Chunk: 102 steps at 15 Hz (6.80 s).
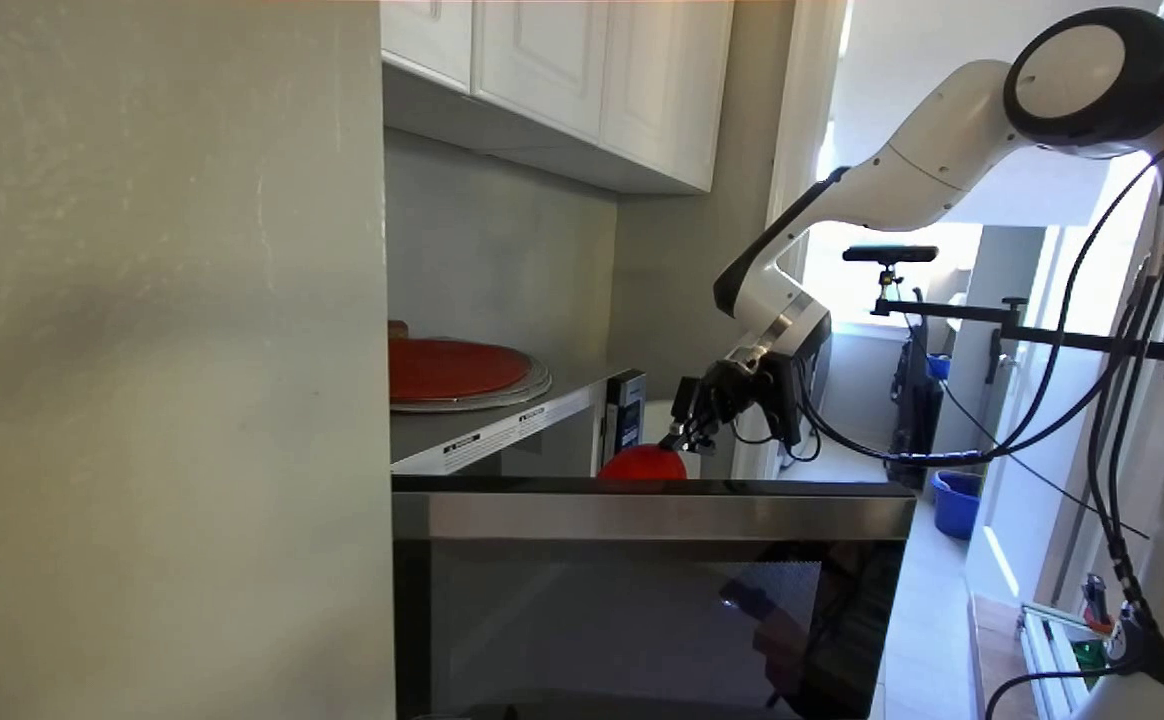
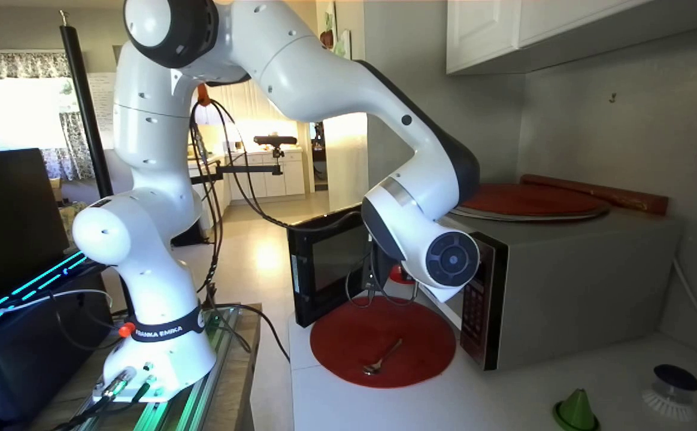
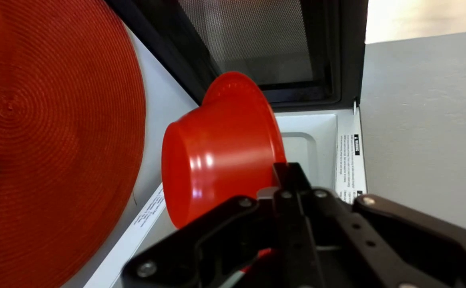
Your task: Open the microwave oven the place the red bowl inside the oven.
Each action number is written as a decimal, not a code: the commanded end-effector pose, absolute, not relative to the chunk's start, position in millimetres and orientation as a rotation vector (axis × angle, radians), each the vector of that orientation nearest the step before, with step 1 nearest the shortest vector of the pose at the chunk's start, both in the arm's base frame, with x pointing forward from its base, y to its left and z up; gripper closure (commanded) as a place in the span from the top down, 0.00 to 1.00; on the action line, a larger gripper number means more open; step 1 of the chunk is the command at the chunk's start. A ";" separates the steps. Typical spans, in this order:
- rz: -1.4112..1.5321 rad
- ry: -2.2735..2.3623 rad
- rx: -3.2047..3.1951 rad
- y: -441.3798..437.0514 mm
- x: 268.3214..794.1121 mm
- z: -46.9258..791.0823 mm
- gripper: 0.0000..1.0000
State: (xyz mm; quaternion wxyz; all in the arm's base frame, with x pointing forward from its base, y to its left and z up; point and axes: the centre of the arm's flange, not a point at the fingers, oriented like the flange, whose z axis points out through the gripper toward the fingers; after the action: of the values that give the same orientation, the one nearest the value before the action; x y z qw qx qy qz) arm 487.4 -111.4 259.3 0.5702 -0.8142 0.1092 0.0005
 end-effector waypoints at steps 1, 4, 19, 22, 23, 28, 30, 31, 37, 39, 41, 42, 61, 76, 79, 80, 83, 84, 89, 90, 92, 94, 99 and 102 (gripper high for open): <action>0.001 0.256 -1.911 -111.4 487.4 259.3 0.02; 0.001 0.256 -1.911 -111.4 487.4 259.3 0.02; -0.061 0.376 -1.945 -155.3 474.6 239.7 0.00; -0.101 0.452 -1.972 -180.4 467.7 229.4 0.00; -0.106 0.486 -1.973 -188.5 465.3 224.6 0.00; -0.187 0.600 -2.029 -225.8 457.5 206.5 0.00; -0.231 0.641 -2.064 -240.6 455.2 196.1 0.00; -0.253 0.660 -2.077 -246.5 454.6 190.9 0.00; -0.299 0.790 -2.101 -267.0 445.1 155.8 0.00; -0.300 0.822 -2.102 -272.5 441.1 150.1 0.00; -0.306 0.838 -2.100 -278.7 438.1 151.3 0.00; -0.305 0.843 -2.104 -281.7 436.6 151.3 0.00; -0.286 0.911 -2.172 -295.8 423.2 136.6 0.75; -0.283 0.753 -2.327 -301.0 420.2 214.2 1.00; -0.379 0.611 -2.445 -294.5 429.1 260.8 1.00; -0.407 0.561 -2.475 -287.8 431.5 274.8 1.00; -0.419 0.542 -2.483 -297.1 447.9 274.9 1.00; -0.442 0.513 -2.506 -291.3 450.3 285.9 1.00; -0.458 0.480 -2.529 -282.8 447.2 292.8 1.00; -0.457 0.480 -2.530 -282.8 447.2 292.7 1.00; -0.458 0.479 -2.530 -282.8 447.2 292.7 1.00; -0.458 0.479 -2.530 -282.8 447.2 292.7 1.00; -0.458 0.479 -2.530 -282.8 447.2 292.7 1.00; -0.458 0.479 -2.530 -282.9 447.1 292.6 1.00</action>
State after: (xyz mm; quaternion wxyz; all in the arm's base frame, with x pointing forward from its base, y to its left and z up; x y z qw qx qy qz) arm 447.2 -282.9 292.7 0.2600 -0.9341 0.1769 -0.1690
